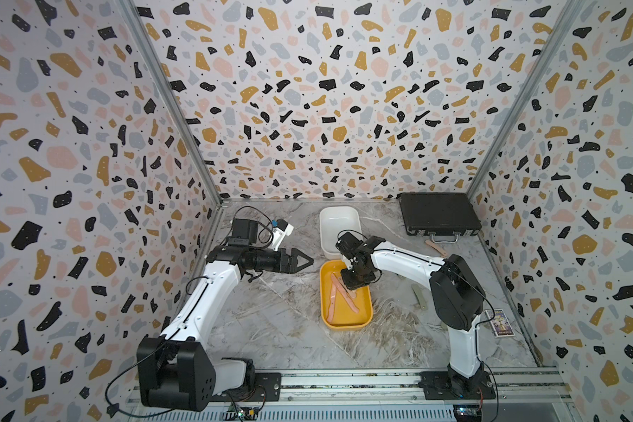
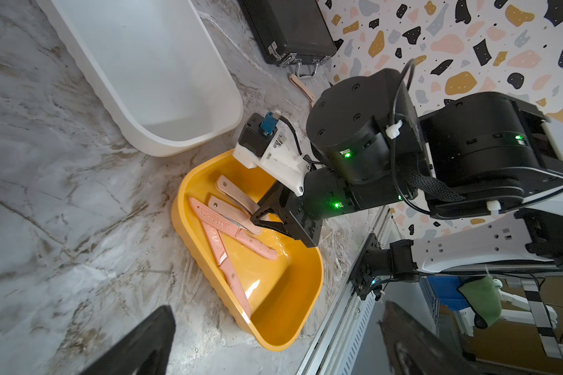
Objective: Place the fruit knives into the storage box by color
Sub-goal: Place the fruit knife in the storage box.
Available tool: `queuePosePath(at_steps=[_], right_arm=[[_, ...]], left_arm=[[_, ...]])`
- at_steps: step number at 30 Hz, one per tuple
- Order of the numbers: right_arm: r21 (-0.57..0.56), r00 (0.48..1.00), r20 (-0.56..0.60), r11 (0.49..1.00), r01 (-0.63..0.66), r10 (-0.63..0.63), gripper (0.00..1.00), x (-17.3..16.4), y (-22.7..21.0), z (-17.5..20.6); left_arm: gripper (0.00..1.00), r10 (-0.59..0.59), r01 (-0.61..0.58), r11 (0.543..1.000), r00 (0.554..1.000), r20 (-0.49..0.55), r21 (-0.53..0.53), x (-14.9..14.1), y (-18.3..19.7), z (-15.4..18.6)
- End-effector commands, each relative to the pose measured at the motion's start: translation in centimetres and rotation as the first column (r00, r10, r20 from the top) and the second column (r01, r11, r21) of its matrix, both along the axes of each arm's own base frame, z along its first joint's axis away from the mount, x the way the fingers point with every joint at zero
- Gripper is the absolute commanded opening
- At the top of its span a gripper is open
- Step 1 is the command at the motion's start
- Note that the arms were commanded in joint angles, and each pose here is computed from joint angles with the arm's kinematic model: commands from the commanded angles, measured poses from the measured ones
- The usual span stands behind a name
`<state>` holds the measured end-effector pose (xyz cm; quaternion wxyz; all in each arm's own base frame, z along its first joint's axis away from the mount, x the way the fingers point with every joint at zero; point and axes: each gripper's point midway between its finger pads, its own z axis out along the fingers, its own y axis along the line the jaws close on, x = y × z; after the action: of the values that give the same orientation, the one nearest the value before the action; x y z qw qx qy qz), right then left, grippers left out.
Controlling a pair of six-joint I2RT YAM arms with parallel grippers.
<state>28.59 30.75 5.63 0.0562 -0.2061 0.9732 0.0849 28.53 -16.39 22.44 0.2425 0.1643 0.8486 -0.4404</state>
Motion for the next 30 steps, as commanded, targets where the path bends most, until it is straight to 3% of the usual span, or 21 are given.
queuePosePath(at_steps=[1, 15, 30], right_arm=[[0.008, 1.000, 0.028, 1.000, 0.006, -0.006, 0.41, 0.3, -0.2, 1.0], [0.067, 0.987, 0.148, 0.997, 0.048, -0.058, 0.70, 1.9, -2.1, 5.4], [0.064, 0.911, 0.253, 0.945, 0.321, -0.326, 0.72, 6.7, -15.0, 9.9]], left_arm=[[0.99, -0.007, 0.007, 1.000, 1.000, 0.012, -0.016, 0.2, -0.1, 0.1], [0.99, -0.004, 0.004, 1.000, 0.999, 0.053, -0.015, 0.6, 0.0, 1.3], [0.99, -0.003, 0.015, 0.995, 0.992, 0.129, -0.098, 4.2, -1.2, 7.2]])
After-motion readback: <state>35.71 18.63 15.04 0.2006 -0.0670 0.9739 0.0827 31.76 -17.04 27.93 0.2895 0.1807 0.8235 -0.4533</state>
